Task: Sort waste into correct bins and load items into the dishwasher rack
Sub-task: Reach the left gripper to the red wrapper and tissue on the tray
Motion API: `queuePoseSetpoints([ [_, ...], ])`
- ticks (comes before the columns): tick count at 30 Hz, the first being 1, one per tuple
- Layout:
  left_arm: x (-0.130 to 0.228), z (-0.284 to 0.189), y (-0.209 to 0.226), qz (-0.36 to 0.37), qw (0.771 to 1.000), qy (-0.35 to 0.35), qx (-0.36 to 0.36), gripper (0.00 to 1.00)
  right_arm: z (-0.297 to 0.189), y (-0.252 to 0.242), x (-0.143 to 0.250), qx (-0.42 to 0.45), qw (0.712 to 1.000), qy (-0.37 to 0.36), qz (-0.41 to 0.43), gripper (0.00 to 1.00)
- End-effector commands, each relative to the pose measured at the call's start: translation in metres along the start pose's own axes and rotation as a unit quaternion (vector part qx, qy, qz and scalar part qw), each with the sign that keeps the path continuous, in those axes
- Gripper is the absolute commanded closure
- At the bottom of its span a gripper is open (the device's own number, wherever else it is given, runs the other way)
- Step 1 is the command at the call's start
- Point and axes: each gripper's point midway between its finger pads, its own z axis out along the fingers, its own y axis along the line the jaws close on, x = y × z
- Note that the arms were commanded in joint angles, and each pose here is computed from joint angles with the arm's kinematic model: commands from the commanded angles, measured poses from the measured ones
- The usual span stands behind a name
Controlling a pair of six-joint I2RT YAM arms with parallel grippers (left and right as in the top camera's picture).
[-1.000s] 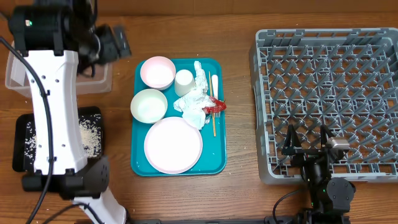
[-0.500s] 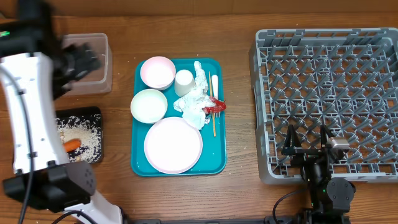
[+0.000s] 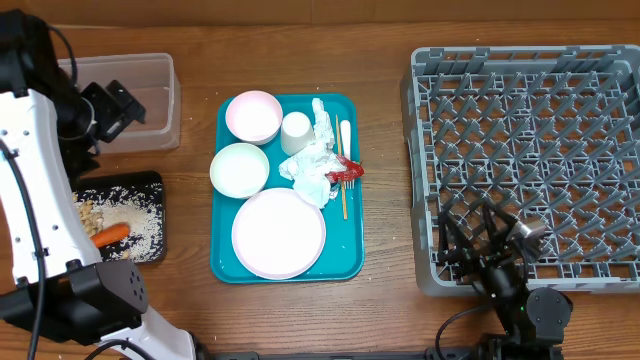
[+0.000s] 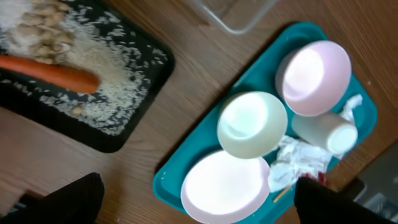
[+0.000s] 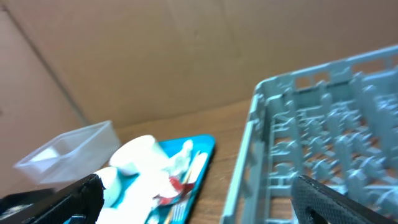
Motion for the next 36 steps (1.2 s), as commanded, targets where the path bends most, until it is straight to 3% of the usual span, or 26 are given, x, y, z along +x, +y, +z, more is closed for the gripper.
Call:
queuePoseSetpoints([
  [1,0.028,-0.007,-0.039,0.112,0.992,0.013,0.050,0.00,0.000,0.007,0.007,-0.025,0.999,0.014,0.020,0.00],
  [7,0.090,0.012,-0.118,0.243,0.967,0.029,0.075,0.00,0.000,0.007,0.007,-0.025,0.999,0.014,0.020,0.00],
  [15,0.203,0.111,-0.188,0.257,0.961,0.061,0.077,0.00,0.000,0.007,0.007,-0.025,0.999,0.014,0.020,0.00],
  [19,0.247,0.152,-0.221,0.320,0.941,0.034,0.105,0.00,0.000,0.007,0.007,-0.025,0.999,0.014,0.020,0.00],
  [22,0.257,0.167,-0.242,0.375,0.920,-0.011,0.110,0.00,0.000,0.007,0.007,-0.025,0.999,0.014,0.020,0.00],
  [28,0.254,0.212,-0.243,0.337,0.938,-0.014,0.076,0.00,0.000,0.007,0.007,-0.025,0.999,0.014,0.020,0.00],
  [36,0.238,0.250,-0.240,0.338,0.939,-0.054,0.036,0.02,0.000,0.007,0.007,-0.025,0.999,0.014,0.020,0.00],
])
